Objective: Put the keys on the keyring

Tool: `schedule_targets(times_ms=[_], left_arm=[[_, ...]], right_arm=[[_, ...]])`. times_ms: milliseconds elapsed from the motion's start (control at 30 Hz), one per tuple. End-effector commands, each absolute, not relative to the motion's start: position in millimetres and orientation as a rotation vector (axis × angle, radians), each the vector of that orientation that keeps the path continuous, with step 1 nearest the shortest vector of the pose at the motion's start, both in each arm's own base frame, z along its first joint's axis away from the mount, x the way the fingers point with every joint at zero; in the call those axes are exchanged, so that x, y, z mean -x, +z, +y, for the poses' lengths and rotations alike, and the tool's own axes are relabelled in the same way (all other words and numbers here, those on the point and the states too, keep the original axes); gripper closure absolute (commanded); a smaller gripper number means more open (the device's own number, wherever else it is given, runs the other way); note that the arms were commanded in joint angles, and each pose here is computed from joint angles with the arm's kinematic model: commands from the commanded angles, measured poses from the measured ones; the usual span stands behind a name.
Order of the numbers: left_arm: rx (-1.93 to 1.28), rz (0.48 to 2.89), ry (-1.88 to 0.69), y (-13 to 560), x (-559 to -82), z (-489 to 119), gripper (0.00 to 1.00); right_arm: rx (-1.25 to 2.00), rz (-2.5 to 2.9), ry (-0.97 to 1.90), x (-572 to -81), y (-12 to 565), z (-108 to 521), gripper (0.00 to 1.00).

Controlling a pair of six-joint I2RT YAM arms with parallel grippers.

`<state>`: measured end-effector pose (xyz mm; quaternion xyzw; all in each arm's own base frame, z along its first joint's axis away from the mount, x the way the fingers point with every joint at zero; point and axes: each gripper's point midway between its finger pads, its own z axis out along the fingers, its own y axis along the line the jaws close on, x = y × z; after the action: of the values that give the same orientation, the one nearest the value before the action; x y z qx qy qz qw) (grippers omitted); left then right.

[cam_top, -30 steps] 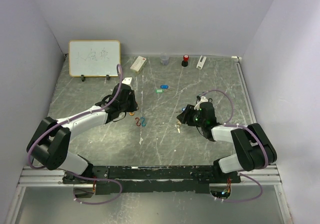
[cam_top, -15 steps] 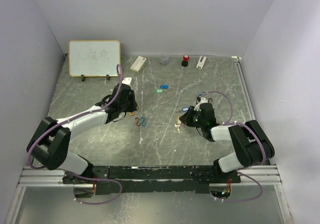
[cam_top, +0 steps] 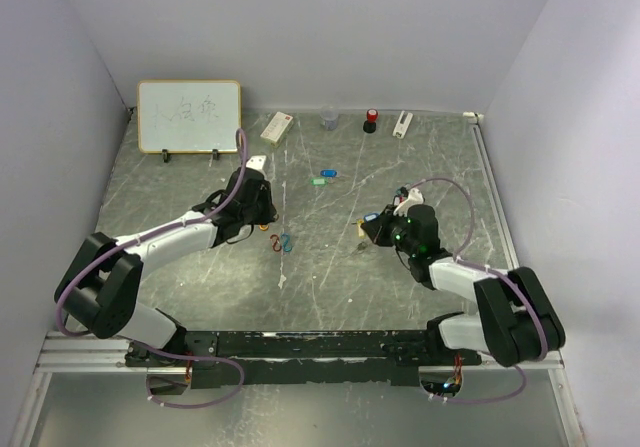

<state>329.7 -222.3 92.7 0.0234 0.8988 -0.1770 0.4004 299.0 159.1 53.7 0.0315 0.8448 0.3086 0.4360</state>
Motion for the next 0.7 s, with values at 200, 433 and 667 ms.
schedule_targets(times_ms=[200, 433, 667], left_arm=[[-0.08, 2.184, -0.498, 147, -342, -253, 0.93], [-0.079, 2.115, -0.551, 190, -355, -271, 0.93], [-0.089, 2.093, -0.595, 219, -370, -291, 0.93]], right_arm=[[0.025, 1.843, 0.781, -313, 138, 161, 1.0], [0.081, 1.715, 0.815, -315, 191, 169, 1.0], [0.098, 1.634, 0.849, -327, 233, 177, 1.0]])
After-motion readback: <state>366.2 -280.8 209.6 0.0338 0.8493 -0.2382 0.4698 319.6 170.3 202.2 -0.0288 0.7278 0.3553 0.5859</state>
